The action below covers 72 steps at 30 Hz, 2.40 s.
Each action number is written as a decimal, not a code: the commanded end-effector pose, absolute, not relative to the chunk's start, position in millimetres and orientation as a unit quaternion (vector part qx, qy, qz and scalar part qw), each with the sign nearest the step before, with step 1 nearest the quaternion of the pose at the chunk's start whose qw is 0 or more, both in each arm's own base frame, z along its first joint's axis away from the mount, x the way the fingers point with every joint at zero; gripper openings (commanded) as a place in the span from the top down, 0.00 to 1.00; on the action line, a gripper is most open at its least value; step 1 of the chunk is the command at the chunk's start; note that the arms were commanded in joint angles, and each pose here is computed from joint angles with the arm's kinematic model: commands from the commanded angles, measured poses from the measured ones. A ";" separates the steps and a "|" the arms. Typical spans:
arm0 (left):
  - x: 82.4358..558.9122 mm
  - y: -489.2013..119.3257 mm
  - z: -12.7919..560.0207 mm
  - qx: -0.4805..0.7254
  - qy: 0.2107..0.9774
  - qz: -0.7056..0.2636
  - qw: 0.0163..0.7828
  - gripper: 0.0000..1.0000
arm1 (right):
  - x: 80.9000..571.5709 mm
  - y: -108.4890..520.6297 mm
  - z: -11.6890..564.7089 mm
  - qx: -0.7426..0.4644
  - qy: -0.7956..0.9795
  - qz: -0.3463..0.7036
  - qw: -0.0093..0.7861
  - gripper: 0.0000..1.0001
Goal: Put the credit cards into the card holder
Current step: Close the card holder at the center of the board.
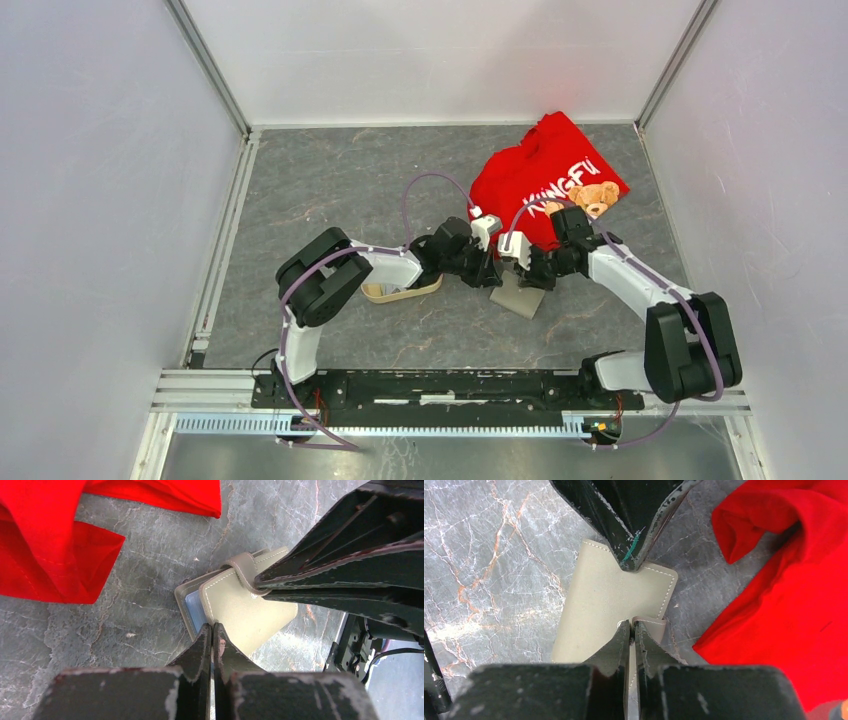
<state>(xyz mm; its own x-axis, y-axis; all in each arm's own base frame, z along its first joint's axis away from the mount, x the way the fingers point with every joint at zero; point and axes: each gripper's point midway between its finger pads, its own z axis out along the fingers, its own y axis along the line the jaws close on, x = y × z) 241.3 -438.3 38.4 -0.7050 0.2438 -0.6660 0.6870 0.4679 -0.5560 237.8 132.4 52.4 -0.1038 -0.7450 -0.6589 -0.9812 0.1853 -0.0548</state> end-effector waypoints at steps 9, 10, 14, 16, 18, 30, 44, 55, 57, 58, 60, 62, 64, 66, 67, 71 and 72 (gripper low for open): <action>236.4 -443.0 33.3 0.270 0.826 -0.437 0.232 0.98 | 221.1 144.4 46.9 -0.586 0.725 0.265 0.246 0.67; 236.1 -442.8 33.0 0.270 0.827 -0.436 0.232 0.98 | 219.9 145.2 47.6 -0.583 0.726 0.271 0.244 0.67; 234.5 -441.2 31.3 0.269 0.828 -0.435 0.228 0.98 | 221.6 146.6 54.2 -0.560 0.734 0.294 0.245 0.64; 234.6 -440.6 31.0 0.269 0.828 -0.435 0.228 0.98 | 224.6 146.1 57.8 -0.546 0.740 0.304 0.251 0.64; 234.1 -440.1 30.7 0.269 0.828 -0.436 0.228 0.98 | 227.9 144.9 60.0 -0.536 0.745 0.306 0.254 0.64; 231.2 -439.6 27.1 0.263 0.828 -0.444 0.220 0.98 | 232.4 135.2 50.8 -0.532 0.761 0.278 0.246 0.61; 230.1 -441.2 26.8 0.254 0.829 -0.452 0.212 0.98 | 233.6 120.1 37.6 -0.566 0.757 0.208 0.253 0.55; 231.1 -443.0 31.0 0.252 0.828 -0.454 0.213 0.98 | 237.6 133.1 46.8 -0.538 0.765 0.237 0.262 0.82; 231.0 -442.8 30.4 0.252 0.828 -0.454 0.212 0.98 | 236.1 135.0 48.3 -0.533 0.766 0.245 0.262 0.83; 230.7 -443.0 30.4 0.252 0.828 -0.455 0.211 0.98 | 235.7 135.7 49.0 -0.531 0.767 0.247 0.262 0.83; 230.2 -443.1 30.5 0.253 0.827 -0.456 0.210 0.98 | 236.7 136.7 51.1 -0.527 0.768 0.249 0.265 0.85; 230.0 -443.2 30.0 0.252 0.827 -0.456 0.210 0.98 | 236.9 138.7 52.7 -0.523 0.769 0.254 0.266 0.88; 229.7 -443.1 29.6 0.252 0.828 -0.456 0.209 0.98 | 235.1 140.7 53.1 -0.519 0.770 0.263 0.262 0.91; 229.6 -442.6 28.9 0.250 0.829 -0.456 0.208 0.98 | 233.8 141.8 52.7 -0.515 0.772 0.269 0.258 0.95; 229.7 -442.6 29.4 0.249 0.829 -0.456 0.208 0.98 | 233.5 142.2 52.2 -0.512 0.774 0.272 0.255 0.96; 229.2 -440.9 29.0 0.244 0.831 -0.454 0.208 0.98 | 235.2 141.5 51.3 -0.505 0.780 0.270 0.254 1.00; 228.7 -440.4 27.9 0.243 0.832 -0.454 0.206 0.98 | 236.2 141.5 52.3 -0.504 0.780 0.268 0.256 1.00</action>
